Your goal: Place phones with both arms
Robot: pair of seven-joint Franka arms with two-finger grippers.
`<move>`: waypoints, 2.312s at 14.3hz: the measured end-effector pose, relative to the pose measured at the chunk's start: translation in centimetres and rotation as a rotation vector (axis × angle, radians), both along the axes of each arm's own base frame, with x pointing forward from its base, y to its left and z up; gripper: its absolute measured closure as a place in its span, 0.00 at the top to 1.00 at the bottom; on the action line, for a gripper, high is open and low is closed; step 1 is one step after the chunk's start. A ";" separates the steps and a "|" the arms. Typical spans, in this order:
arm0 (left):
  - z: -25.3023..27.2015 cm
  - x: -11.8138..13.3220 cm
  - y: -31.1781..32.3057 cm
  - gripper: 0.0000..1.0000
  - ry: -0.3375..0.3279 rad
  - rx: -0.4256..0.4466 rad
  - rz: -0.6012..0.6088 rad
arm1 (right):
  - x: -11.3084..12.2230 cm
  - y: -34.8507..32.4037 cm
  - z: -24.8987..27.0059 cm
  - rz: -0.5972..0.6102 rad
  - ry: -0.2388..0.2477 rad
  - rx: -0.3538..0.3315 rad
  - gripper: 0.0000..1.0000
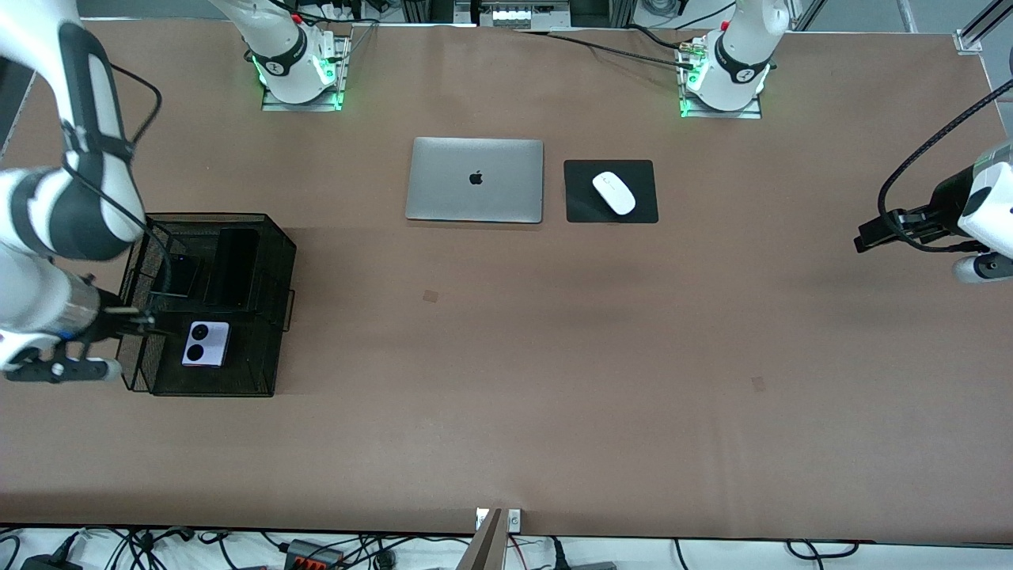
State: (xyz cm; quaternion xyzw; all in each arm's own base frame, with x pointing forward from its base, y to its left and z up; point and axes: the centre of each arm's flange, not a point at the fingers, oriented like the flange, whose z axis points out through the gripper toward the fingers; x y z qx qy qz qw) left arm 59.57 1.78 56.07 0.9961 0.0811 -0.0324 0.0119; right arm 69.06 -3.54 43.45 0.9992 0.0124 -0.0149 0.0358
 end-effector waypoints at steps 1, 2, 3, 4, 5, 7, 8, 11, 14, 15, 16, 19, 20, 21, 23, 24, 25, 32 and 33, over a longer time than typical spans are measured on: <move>-0.1 -0.1 0.0 1.00 0.009 0.000 0.000 | -0.6 -0.1 1.7 -0.005 0.010 0.001 1.00; -0.2 -0.2 0.0 1.00 0.020 -0.001 -0.001 | -1.0 -0.1 3.1 -0.013 0.017 0.011 1.00; -0.3 -0.3 0.0 1.00 0.029 -0.001 -0.001 | -1.4 -0.2 4.5 -0.023 0.023 0.029 1.00; -0.4 -0.4 0.0 1.00 0.039 -0.001 -0.002 | -1.7 -0.2 5.8 -0.030 0.025 0.044 1.00; -0.5 -0.5 0.0 1.00 0.049 -0.002 -0.002 | -1.8 -0.3 7.2 -0.033 0.020 0.051 1.00; -0.7 -0.6 0.0 1.00 0.063 -0.002 -0.003 | -1.9 -0.2 9.2 -0.042 0.003 0.057 1.00; -0.7 -0.6 0.0 1.00 0.064 -0.002 -0.002 | -1.9 -0.3 9.6 -0.063 -0.001 0.057 1.00; -0.8 -0.6 0.1 1.00 0.065 -0.002 -0.001 | -1.9 -0.2 10.4 -0.110 -0.018 0.056 1.00; -0.8 -0.6 0.0 1.00 0.065 -0.002 -0.004 | -2.5 0.2 12.5 -0.106 -0.047 0.056 1.00; -0.8 -0.6 -0.1 1.00 0.065 -0.002 -0.005 | -2.8 0.1 13.2 -0.109 -0.053 0.052 1.00; -0.8 -0.6 -0.1 1.00 0.065 -0.003 -0.005 | -3.2 0.0 13.8 -0.115 -0.058 0.045 1.00; -0.8 -0.6 -0.1 1.00 0.065 -0.003 -0.006 | -4.1 -0.3 14.7 -0.124 -0.063 0.029 1.00; -0.8 -0.6 -0.1 1.00 0.065 -0.003 -0.006 | -4.4 -0.3 14.8 -0.126 -0.060 0.027 1.00; -0.8 -0.6 -0.2 1.00 0.065 -0.003 -0.007 | -4.7 -0.2 14.7 -0.126 -0.055 0.025 1.00; -0.8 -0.6 -0.2 1.00 0.065 -0.003 -0.008 | -5.5 0.0 14.6 -0.124 -0.048 0.025 1.00; -0.8 -0.6 -0.2 1.00 0.065 -0.003 -0.008 | -6.0 0.0 14.7 -0.123 -0.046 0.026 1.00; -0.8 -0.6 -0.2 1.00 0.065 -0.003 -0.008 | -6.4 0.0 14.7 -0.124 -0.041 0.027 1.00; -0.8 -0.6 -0.3 1.00 0.065 -0.003 -0.009 | -9.4 0.0 12.1 -0.118 -0.059 0.039 1.00; -0.8 -0.6 -0.3 1.00 0.065 -0.003 -0.010 | -10.1 0.1 11.8 -0.118 -0.057 0.041 1.00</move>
